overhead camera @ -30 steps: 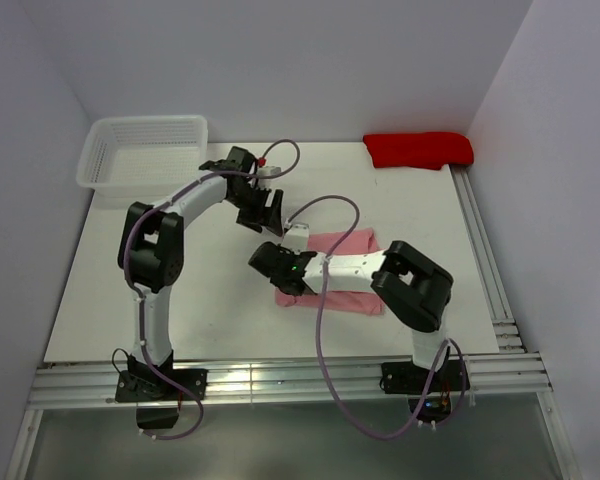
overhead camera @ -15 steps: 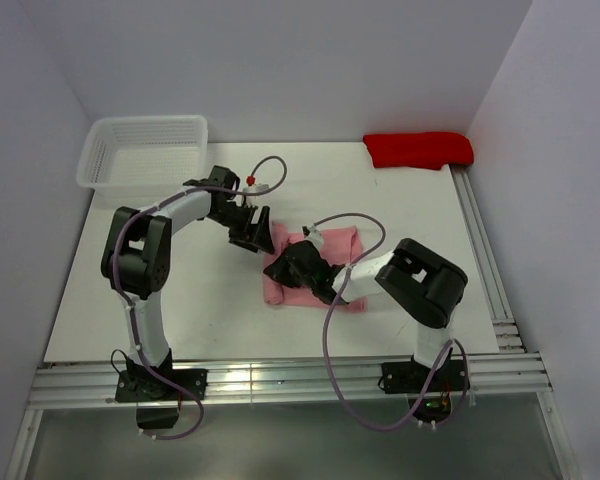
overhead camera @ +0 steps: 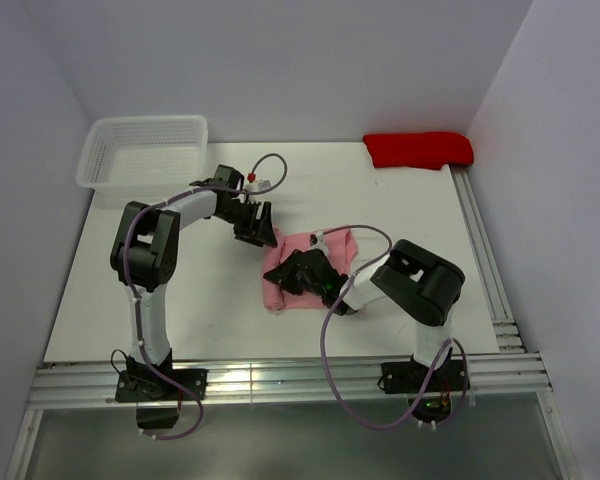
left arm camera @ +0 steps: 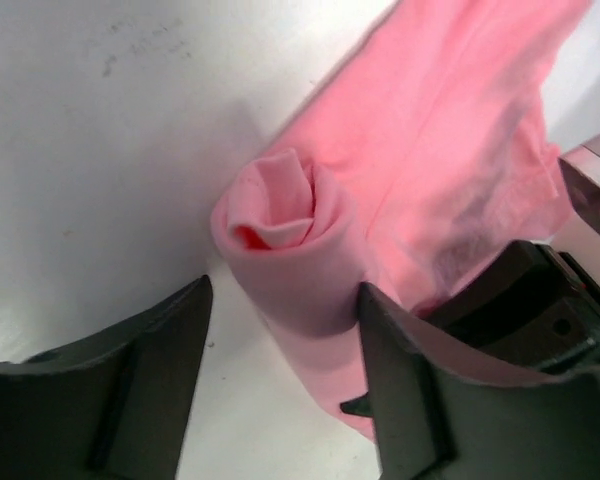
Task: Roll the t-shirts
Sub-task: Roll the tshirt
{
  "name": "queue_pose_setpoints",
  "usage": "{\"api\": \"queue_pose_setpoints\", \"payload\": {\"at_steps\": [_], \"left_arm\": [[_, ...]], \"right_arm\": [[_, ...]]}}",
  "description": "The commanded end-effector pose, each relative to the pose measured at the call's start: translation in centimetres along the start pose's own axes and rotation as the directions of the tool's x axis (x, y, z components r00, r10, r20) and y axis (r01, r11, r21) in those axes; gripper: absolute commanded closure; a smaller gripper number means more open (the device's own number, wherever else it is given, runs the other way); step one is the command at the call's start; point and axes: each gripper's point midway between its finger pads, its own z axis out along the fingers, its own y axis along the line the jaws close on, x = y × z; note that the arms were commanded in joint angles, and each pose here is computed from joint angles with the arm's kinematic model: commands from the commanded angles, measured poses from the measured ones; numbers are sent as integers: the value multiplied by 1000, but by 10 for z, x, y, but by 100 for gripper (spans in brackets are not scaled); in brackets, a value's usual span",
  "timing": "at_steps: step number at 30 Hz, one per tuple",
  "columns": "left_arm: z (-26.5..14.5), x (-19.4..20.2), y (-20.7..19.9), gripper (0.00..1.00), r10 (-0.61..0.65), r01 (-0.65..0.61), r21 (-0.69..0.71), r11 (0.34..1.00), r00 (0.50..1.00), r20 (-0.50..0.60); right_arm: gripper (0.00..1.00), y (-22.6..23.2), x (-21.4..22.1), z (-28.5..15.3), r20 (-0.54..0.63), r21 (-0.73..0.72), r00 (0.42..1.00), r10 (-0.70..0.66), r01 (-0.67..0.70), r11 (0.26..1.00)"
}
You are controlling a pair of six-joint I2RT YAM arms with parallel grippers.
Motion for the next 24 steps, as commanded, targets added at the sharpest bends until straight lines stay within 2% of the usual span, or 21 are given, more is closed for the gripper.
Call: {"api": "queue_pose_setpoints", "payload": {"at_steps": [1,6,7,9,10,13,14,18,20,22,23,24], "left_arm": [[11,-7,22,36,4,-3,-125,992,1000,10],[6,-11,20,52,17,-16,-180,984,1000,1],[5,-11,23,57,15,-15,-202,979,1000,-1],[1,-13,22,61,22,-22,-224,974,1000,0],[0,-14,23,67,23,-22,-237,971,1000,-1],[-5,-14,24,74,20,-23,-276,961,1000,-13],[-4,-13,25,74,26,-32,-287,957,999,-23],[-3,-11,24,75,48,-63,-322,945,997,-54],[-4,-11,25,75,49,-66,-331,941,997,-60],[-3,-9,26,75,42,-64,-336,940,996,-73],[-3,-9,27,75,45,-68,-335,940,996,-75],[-2,-9,26,75,46,-70,-335,940,996,-79]], "right_arm": [[85,-22,10,-1,-38,61,999,9,-7,998],[75,-22,4,-4,-23,95,1000,-17,19,995],[70,-24,4,-7,-26,118,999,-25,28,993],[64,-21,2,-7,-20,128,999,-47,49,991],[60,-26,3,-9,-28,161,998,-57,61,985],[51,-21,1,-14,-18,206,994,-109,110,972],[49,-9,2,-16,-15,196,992,-125,125,973],[44,-10,4,-28,-26,298,981,-194,193,935],[43,7,-5,-29,8,321,975,-221,207,924],[41,-6,-3,-39,-18,425,963,-268,250,870],[40,8,-6,-38,-11,425,961,-276,255,869],[39,0,-3,-46,-40,480,952,-302,283,830]]}}
